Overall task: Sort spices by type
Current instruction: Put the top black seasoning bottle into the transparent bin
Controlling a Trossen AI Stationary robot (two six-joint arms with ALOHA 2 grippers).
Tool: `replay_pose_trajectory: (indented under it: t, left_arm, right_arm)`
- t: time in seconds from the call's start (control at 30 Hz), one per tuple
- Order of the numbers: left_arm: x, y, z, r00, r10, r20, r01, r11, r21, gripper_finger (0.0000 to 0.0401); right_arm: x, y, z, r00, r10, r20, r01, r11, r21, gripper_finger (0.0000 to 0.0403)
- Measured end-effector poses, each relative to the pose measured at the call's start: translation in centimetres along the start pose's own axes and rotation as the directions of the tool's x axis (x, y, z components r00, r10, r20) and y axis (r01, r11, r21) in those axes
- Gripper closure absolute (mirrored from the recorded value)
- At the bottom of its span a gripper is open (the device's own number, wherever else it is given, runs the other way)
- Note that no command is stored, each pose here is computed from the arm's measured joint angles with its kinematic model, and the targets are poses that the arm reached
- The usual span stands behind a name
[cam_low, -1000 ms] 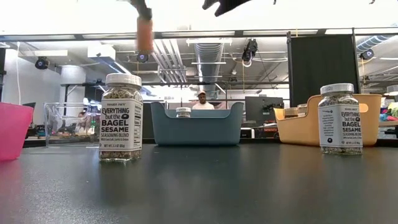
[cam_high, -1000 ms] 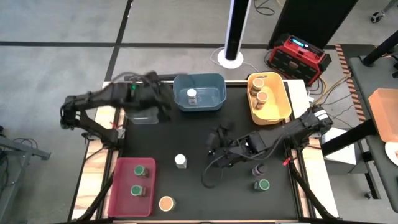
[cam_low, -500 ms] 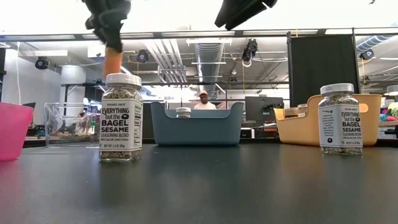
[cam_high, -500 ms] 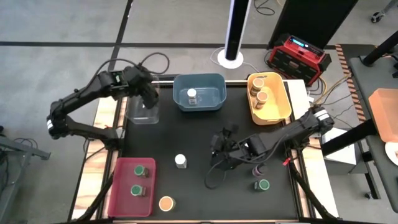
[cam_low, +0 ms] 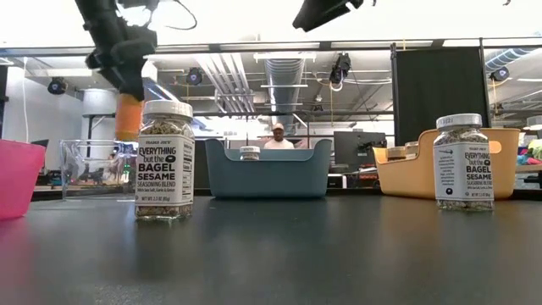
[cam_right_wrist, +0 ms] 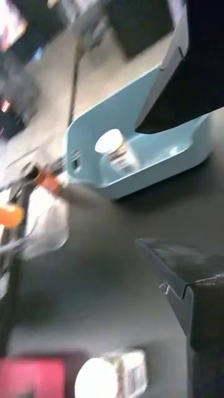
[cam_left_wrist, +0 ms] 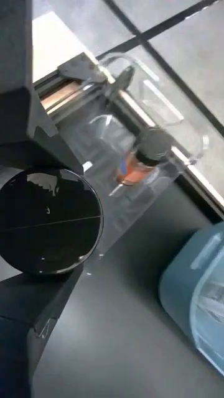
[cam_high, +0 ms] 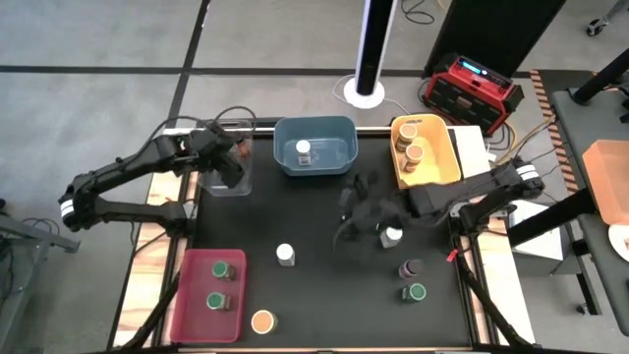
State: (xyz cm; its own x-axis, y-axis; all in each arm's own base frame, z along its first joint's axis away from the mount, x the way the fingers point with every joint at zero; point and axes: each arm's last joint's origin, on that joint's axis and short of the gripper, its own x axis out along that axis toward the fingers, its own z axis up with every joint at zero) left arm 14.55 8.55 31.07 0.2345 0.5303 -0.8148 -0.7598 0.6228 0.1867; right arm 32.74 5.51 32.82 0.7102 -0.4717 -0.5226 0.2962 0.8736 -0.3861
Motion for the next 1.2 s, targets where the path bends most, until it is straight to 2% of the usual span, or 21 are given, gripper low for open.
replay_pose_trajectory:
  t: [0.17, 0.33, 0.4, 0.57, 0.67, 0.87, 0.93, 1.13, 1.2]
  left_arm:
    - [0.8, 0.0, -0.7, 1.0, 0.029, -0.001, -0.029, 1.0, -0.011, 0.0196]
    - [1.7, 0.3, -0.2, 0.994, 0.105, -0.01, -0.105, 0.994, 0.014, 0.0196]
    - [1.9, 0.5, 0.0, 0.994, 0.107, 0.0, -0.107, 0.994, 0.01, 0.0196]
    - [2.6, 0.8, 0.3, 0.997, 0.044, 0.07, -0.043, 0.999, -0.017, 0.0196]
    - [3.5, 1.0, -0.3, 0.998, 0.048, 0.035, -0.047, 0.999, -0.017, 0.0196]
    - [5.9, 0.5, -1.6, 0.999, -0.019, 0.04, 0.019, 1.0, 0.01, 0.0196]
    - [6.6, 0.4, -1.9, 0.997, -0.059, 0.046, 0.058, 0.998, 0.017, 0.0196]
    - [8.3, 0.8, -2.8, 0.998, -0.042, 0.036, 0.042, 0.999, -0.004, 0.0196]
    - [8.6, 0.9, -3.0, 0.996, -0.082, 0.036, 0.082, 0.997, -0.004, 0.0196]
  right_arm:
    - [1.7, -2.9, -0.7, 0.98, 0.151, 0.129, -0.154, 0.988, 0.018, 0.0141]
    - [3.5, -4.2, -2.5, 0.981, 0.133, 0.144, -0.143, 0.988, 0.058, 0.0154]
    - [3.9, -4.1, -3.1, 0.982, 0.132, 0.136, -0.142, 0.988, 0.064, 0.0157]
    - [4.4, -3.4, -4.1, 0.965, 0.2, 0.169, -0.215, 0.973, 0.079, 0.016]
    - [4.7, -3.1, -4.5, 0.955, 0.229, 0.19, -0.253, 0.961, 0.115, 0.0156]
    - [4.9, -2.9, -4.8, 0.95, 0.221, 0.222, -0.265, 0.945, 0.193, 0.0146]
    - [4.8, -2.9, -4.7, 0.948, 0.22, 0.231, -0.268, 0.942, 0.202, 0.0143]
    - [4.8, -3.0, -4.5, 0.945, 0.215, 0.248, -0.267, 0.943, 0.2, 0.0136]
    - [4.8, -3.0, -4.5, 0.944, 0.215, 0.252, -0.267, 0.944, 0.196, 0.0135]
